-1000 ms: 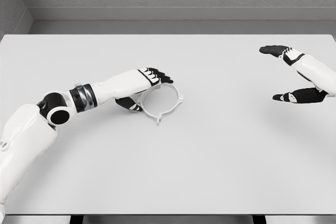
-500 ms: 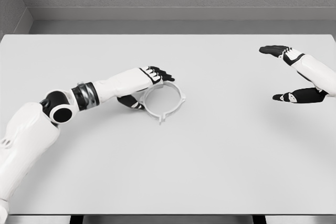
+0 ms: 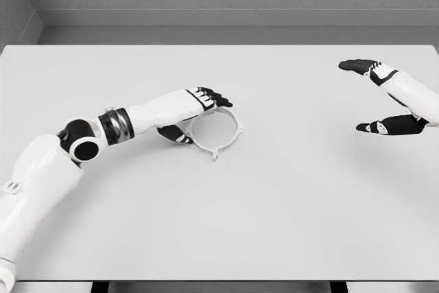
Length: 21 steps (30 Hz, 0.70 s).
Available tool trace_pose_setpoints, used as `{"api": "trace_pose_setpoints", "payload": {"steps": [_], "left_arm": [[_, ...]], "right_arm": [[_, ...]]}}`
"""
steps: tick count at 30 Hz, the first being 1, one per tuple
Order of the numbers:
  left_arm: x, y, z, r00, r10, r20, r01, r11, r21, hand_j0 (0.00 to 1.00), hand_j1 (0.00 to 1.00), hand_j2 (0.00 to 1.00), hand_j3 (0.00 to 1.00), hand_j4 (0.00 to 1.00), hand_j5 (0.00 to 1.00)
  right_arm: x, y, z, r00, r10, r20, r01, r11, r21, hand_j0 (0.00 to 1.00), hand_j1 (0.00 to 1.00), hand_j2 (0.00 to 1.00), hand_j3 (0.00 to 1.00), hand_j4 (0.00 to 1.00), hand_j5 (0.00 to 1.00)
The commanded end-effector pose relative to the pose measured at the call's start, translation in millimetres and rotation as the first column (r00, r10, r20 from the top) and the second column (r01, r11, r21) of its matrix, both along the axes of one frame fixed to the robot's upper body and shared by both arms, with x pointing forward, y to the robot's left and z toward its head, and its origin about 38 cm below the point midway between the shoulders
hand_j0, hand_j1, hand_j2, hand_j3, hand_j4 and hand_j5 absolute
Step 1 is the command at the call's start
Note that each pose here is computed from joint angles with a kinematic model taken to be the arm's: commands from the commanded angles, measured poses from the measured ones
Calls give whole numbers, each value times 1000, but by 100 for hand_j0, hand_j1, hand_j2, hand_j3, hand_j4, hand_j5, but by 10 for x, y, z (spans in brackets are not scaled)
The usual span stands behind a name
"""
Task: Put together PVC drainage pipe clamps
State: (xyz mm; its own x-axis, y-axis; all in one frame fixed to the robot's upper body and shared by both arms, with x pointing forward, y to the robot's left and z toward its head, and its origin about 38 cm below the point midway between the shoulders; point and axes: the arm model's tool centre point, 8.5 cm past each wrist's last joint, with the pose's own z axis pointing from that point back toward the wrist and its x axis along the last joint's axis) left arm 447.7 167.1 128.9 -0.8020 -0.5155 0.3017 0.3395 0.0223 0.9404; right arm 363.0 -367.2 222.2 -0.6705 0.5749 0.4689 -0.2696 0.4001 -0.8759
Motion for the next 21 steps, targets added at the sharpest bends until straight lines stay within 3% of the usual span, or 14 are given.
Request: {"api": "trace_pose_setpoints", "payload": {"steps": [1, 14, 19, 21], "left_arm": [[-4, -40, 3, 1000, -5, -7, 5, 1000, -10, 100, 100, 100, 100, 100, 100], [5, 22, 10, 1000, 5, -7, -5, 1000, -8, 100, 100, 100, 100, 100, 100], [17, 361, 48, 999, 43, 1, -43, 998, 34, 100, 100, 100, 100, 100, 100], [31, 708, 130, 996, 89, -9, -88, 995, 39, 100, 100, 100, 100, 100, 100]], "right_arm": [[0, 0, 4, 1000, 0, -2, 0, 1000, 8, 100, 100, 100, 100, 100, 100], [1, -7, 4, 1000, -2, -2, 2, 1000, 8, 100, 100, 100, 100, 100, 100], [1, -7, 4, 1000, -2, -2, 2, 1000, 8, 100, 100, 100, 100, 100, 100], [-1, -1, 11, 1000, 0, 0, 0, 1000, 7, 100, 100, 100, 100, 100, 100]]}}
